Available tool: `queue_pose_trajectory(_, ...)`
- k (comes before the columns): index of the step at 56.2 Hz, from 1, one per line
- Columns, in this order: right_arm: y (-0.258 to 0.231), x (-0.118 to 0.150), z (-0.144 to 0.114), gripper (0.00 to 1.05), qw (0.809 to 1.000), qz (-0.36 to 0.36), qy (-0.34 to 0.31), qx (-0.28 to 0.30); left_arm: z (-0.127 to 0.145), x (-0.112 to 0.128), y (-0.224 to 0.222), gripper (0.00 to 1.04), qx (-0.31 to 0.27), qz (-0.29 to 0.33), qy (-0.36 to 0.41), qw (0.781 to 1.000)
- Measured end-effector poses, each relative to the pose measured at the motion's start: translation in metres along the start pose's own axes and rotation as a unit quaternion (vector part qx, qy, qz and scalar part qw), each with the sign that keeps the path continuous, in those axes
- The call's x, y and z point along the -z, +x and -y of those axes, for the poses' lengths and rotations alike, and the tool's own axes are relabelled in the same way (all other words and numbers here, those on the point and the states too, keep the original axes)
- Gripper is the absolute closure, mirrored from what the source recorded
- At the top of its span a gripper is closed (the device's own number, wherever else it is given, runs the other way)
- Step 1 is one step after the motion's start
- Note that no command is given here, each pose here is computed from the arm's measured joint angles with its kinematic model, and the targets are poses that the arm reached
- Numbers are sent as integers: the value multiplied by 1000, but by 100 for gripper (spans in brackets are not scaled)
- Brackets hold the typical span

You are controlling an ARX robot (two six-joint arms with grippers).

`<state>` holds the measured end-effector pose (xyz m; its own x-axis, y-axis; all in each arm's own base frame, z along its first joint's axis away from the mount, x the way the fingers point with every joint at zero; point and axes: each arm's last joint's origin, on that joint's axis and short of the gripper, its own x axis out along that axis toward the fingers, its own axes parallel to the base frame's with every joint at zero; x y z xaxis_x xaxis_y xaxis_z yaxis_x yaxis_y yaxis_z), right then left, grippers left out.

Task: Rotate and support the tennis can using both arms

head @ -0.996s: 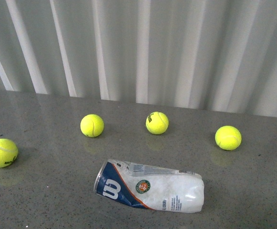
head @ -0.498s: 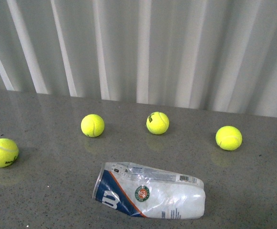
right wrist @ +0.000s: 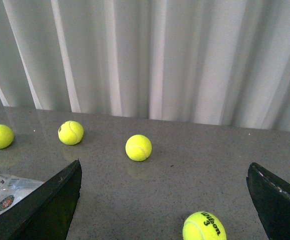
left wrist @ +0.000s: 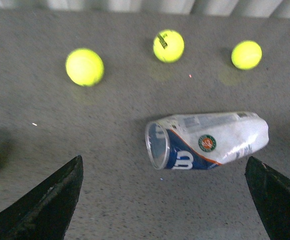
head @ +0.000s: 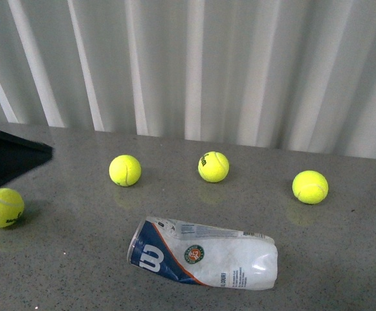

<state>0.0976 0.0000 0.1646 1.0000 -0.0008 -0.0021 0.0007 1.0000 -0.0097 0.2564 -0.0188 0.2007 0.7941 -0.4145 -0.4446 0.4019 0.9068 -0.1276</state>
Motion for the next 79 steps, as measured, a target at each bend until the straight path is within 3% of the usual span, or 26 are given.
queue_pose_trajectory(11,0,0,0,7,1000,0,0,0,-1,25,51,7,26,-58,-32,997)
queue_pose_trajectory(41,0,0,0,7,1000,0,0,0,34,65,114,7,80,-83,-39,993)
queue_pose_trajectory(62,0,0,0,7,1000,0,0,0,62,85,150,7,86,-80,-45,992)
queue_pose_trajectory(79,0,0,0,7,1000,0,0,0,60,88,154,7,74,-73,-56,993)
